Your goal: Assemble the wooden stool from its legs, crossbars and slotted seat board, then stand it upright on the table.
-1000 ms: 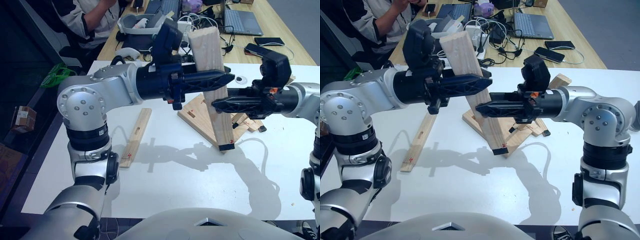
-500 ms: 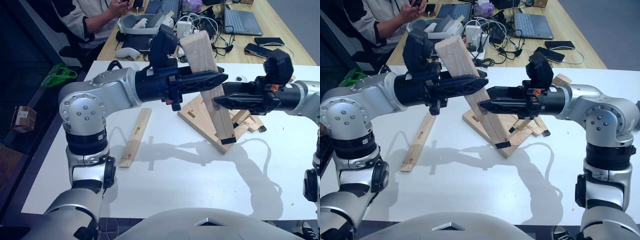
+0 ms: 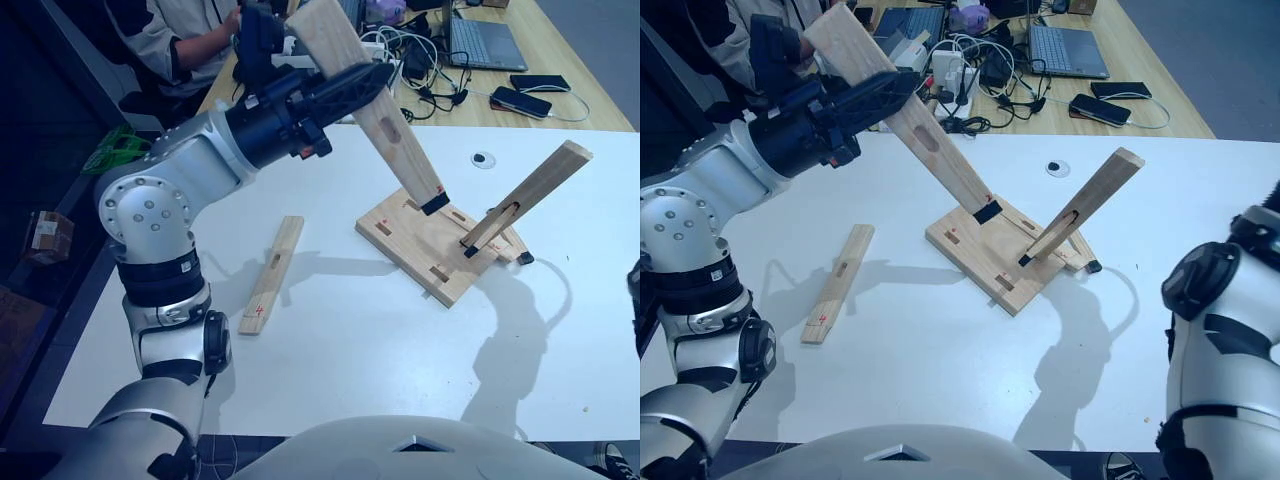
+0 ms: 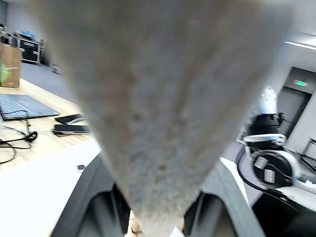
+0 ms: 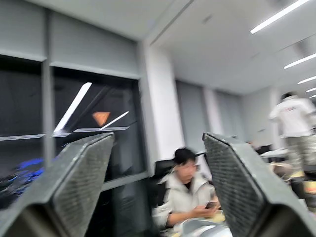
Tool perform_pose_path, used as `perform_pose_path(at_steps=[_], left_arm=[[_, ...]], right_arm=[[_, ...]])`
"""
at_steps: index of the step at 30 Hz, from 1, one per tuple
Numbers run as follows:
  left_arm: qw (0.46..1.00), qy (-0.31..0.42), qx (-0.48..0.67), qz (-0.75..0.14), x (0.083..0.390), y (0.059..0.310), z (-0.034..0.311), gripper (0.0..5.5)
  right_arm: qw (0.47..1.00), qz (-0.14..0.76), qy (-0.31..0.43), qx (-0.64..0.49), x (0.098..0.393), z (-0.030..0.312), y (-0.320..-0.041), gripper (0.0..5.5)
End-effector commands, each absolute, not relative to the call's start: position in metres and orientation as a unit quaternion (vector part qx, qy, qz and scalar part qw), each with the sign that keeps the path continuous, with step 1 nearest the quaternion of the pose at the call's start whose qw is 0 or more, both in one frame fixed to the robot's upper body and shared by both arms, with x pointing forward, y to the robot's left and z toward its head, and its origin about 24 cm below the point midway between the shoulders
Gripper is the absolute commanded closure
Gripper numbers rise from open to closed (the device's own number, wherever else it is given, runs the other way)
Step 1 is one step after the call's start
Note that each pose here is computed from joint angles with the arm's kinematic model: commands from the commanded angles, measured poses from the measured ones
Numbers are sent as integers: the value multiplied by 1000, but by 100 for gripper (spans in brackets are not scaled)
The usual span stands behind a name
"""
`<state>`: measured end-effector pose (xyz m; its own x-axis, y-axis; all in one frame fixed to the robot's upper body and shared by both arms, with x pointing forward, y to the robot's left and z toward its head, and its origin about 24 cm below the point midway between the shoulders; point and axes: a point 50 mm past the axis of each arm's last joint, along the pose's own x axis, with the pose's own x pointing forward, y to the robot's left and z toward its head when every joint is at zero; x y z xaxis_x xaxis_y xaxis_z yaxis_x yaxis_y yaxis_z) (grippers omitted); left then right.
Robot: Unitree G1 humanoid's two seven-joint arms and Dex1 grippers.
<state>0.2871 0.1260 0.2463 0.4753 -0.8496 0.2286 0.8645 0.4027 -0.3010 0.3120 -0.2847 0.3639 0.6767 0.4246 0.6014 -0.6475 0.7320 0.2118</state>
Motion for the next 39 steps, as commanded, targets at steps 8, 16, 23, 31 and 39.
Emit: perform_pose_path(at_steps=[8,16,23,31,39], left_arm=[[925,76,-25,-371,292,142,184,448],[932,83,7,-352,294,139,173,448],[929,88,35,-358,296,133,174,448],[925,93,48,-365,295,135,180,448],[925,95,52,-365,297,135,183,448]], right_arm=[[976,171,129,31,259,205,-382,214],[849,393,353,-10,195,134,-331,214],[762,539,358,-10,183,101,-236,214],[728,572,367,-92,187,85,-208,214],[710,596,357,-115,193,71,-185,214]])
